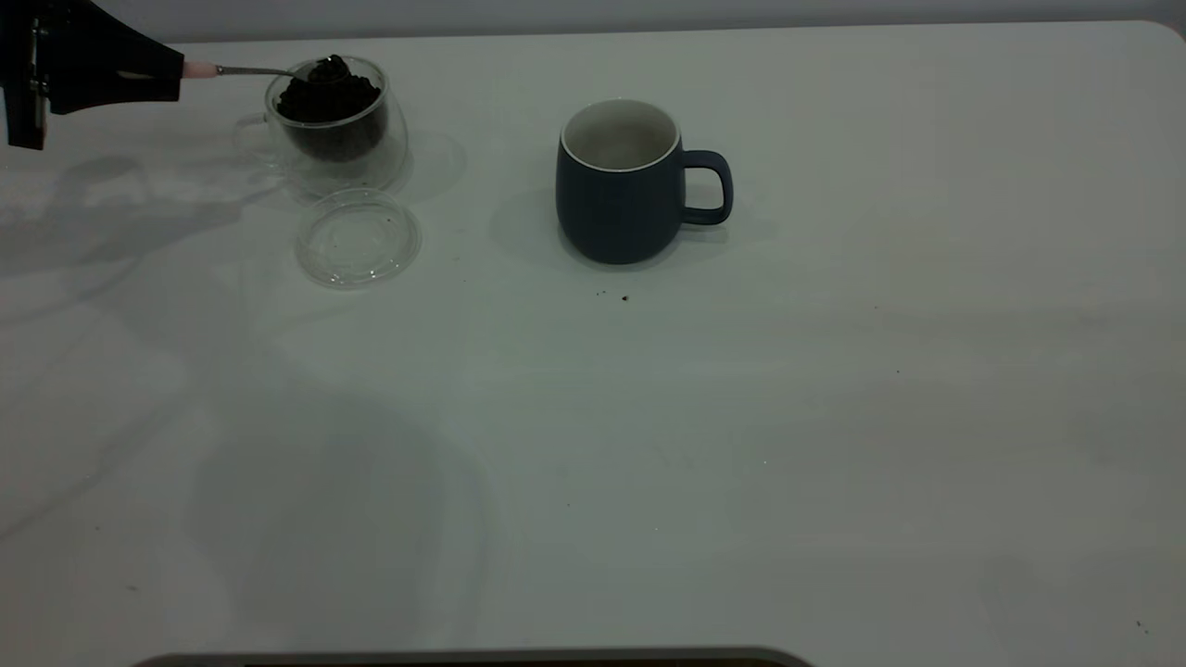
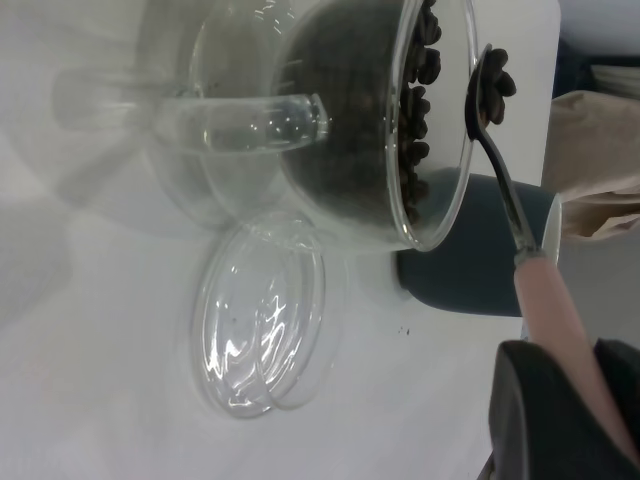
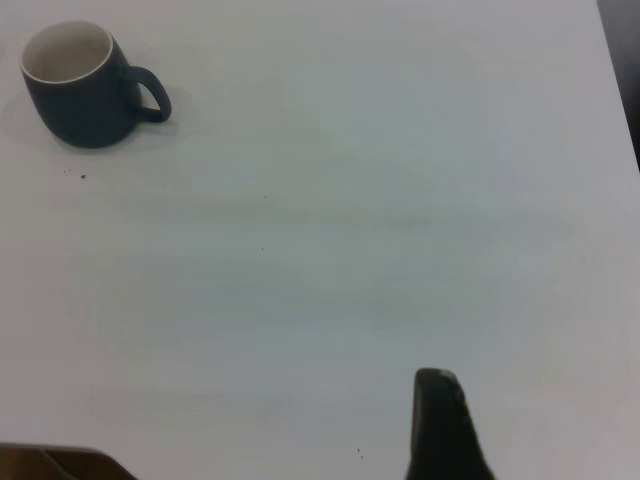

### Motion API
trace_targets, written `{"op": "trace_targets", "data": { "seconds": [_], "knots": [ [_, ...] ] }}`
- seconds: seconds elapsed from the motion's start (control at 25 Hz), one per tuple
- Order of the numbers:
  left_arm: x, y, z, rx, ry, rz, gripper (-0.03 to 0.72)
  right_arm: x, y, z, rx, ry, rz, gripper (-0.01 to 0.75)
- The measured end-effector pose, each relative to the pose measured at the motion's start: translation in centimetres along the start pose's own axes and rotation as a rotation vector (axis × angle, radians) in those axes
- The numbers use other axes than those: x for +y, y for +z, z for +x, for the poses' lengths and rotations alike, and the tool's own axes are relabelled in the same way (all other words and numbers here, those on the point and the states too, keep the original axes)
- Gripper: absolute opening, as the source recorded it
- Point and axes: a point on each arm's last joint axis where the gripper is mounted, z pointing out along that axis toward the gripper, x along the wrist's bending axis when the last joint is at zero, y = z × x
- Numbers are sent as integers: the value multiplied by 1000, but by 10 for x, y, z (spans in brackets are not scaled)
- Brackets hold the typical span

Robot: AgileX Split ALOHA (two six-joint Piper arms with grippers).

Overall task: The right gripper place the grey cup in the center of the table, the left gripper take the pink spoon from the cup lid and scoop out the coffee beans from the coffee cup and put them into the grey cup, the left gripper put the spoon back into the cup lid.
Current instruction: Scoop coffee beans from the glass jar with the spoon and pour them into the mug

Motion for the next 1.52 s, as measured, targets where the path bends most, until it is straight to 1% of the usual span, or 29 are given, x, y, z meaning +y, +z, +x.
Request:
{"op": "trace_targets", "data": {
  "seconds": [0.12, 0.44, 1.04, 1.52],
  "knots": [
    [0, 2, -1, -1, -10, 5, 123, 0, 0, 0, 0, 0, 0, 507],
    [0, 25, -16, -38, -3, 23, 123, 0, 0, 0, 0, 0, 0, 507],
    [-16, 88, -50, -51, 49, 164, 123, 0, 0, 0, 0, 0, 0, 507],
    [-27, 119, -69, -84, 62, 210, 123, 0, 0, 0, 0, 0, 0, 507]
  ]
}}
